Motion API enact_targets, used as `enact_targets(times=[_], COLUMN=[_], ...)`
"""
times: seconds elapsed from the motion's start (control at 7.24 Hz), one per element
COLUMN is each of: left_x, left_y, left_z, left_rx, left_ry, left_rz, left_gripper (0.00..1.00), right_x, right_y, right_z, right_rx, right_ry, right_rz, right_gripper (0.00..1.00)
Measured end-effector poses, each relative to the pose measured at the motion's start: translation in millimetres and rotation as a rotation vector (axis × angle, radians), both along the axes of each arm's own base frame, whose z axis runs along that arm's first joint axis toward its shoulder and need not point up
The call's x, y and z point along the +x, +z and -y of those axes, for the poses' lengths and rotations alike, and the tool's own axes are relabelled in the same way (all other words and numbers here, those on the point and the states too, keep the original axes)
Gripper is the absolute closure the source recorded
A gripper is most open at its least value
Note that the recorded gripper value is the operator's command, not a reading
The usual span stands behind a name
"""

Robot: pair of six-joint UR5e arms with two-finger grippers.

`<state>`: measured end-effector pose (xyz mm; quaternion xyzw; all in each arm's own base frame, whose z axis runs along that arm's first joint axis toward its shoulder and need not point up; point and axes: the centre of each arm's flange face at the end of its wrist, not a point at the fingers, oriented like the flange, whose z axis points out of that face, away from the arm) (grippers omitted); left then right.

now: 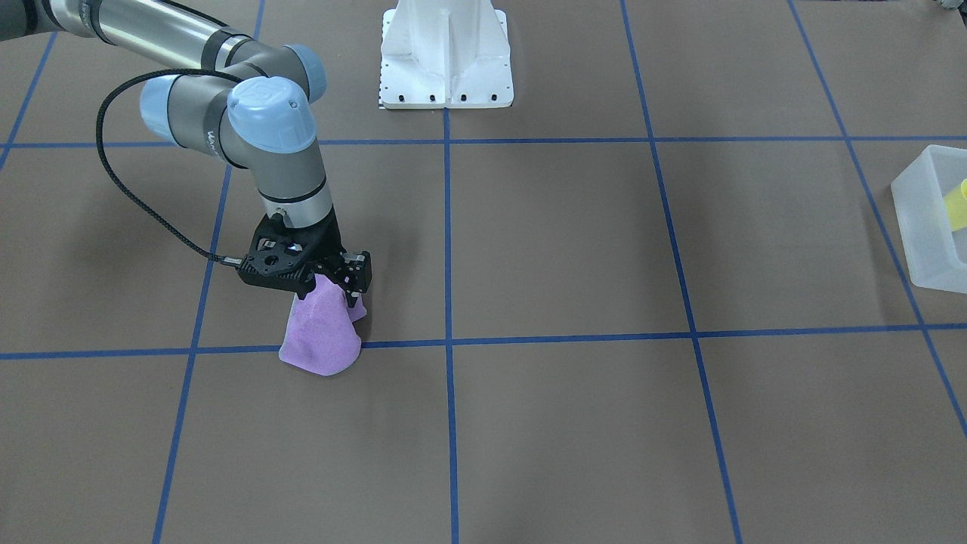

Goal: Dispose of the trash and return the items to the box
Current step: 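Reach the right gripper over the lavender cloth and lower onto it, then close the right gripper on the lavender cloth and lift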

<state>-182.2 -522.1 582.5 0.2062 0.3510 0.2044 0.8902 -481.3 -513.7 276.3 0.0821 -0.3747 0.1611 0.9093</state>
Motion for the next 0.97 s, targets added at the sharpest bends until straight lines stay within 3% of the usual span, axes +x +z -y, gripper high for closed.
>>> enact_targets(times=[0.14,0.28,0.55,0.97], left_x=[1,1,2,4], left_y=[2,3,8,19], left_z=[-2,-3,-7,-15], left_rx=[0.001,0.001,-0.006,-0.018], left_ry=[0.0,0.001,0.002,0.004], left_rz=[0.0,0.0,-0.002,-0.005], left_gripper=[0.02,0.02,0.02,0.02], right_x=[-11,-18,-20,4], right_y=[3,5,3,-2], right_z=[-7,-14,-18,2], right_rx=[-0.002,-0.002,0.0,0.028], right_ry=[-0.001,-0.003,0.003,0.019], right_rz=[-0.01,-0.015,-0.014,-0.016], right_gripper=[0.9,1.0,1.0,1.0])
